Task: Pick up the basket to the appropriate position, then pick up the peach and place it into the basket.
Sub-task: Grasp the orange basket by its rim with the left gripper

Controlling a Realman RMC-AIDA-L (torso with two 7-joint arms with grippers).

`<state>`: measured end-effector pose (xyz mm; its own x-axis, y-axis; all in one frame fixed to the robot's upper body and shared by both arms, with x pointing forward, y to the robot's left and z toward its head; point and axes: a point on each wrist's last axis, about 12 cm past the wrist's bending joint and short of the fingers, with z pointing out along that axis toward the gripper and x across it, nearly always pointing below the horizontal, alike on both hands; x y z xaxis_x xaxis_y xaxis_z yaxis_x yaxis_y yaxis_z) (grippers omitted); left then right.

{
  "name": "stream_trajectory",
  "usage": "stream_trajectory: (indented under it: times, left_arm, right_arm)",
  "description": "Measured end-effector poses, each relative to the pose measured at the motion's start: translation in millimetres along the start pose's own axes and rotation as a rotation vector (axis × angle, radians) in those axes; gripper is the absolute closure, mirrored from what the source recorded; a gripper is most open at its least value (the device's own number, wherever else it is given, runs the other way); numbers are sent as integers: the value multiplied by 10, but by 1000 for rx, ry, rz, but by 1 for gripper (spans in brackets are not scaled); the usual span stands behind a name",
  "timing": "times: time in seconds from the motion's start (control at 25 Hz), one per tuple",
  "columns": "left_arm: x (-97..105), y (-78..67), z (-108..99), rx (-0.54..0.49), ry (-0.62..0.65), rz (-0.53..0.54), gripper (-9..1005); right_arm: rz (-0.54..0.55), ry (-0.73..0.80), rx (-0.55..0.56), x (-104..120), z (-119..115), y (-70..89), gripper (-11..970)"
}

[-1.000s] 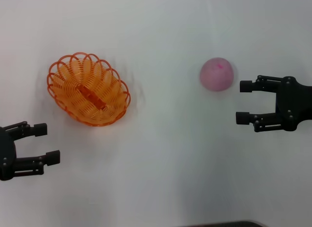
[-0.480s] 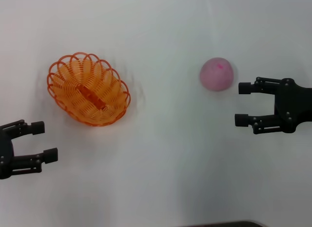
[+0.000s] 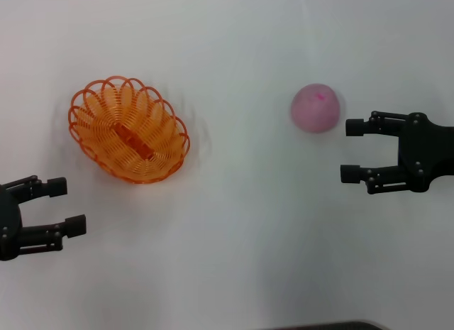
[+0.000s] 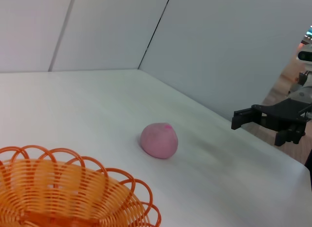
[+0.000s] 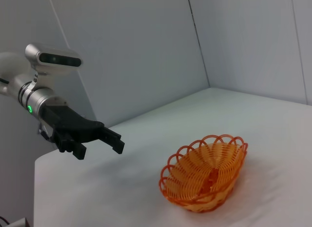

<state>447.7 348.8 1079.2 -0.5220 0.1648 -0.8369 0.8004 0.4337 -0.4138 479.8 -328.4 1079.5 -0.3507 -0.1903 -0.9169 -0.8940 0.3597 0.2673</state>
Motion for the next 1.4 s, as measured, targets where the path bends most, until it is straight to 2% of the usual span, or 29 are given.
stream_trajectory:
  times: [0.48,0.92,1.2,1.4]
  left_arm:
    - [-33,9,1,-3,-18,-4,94]
    - [-274,65,-18,-27,-174,42,94]
    - [-491,125,-12,-68,-319,108,94]
    - [-566,169,4,-124,-420,138,94]
  right_arm:
    - [-11,0,-8,-57,28,-33,42]
    - [-14,-2,-12,-68,38,-35,43]
    - [-20,-2,-14,-68,43,-33,42]
    - [-20,-4,-19,-70,43,-27,43]
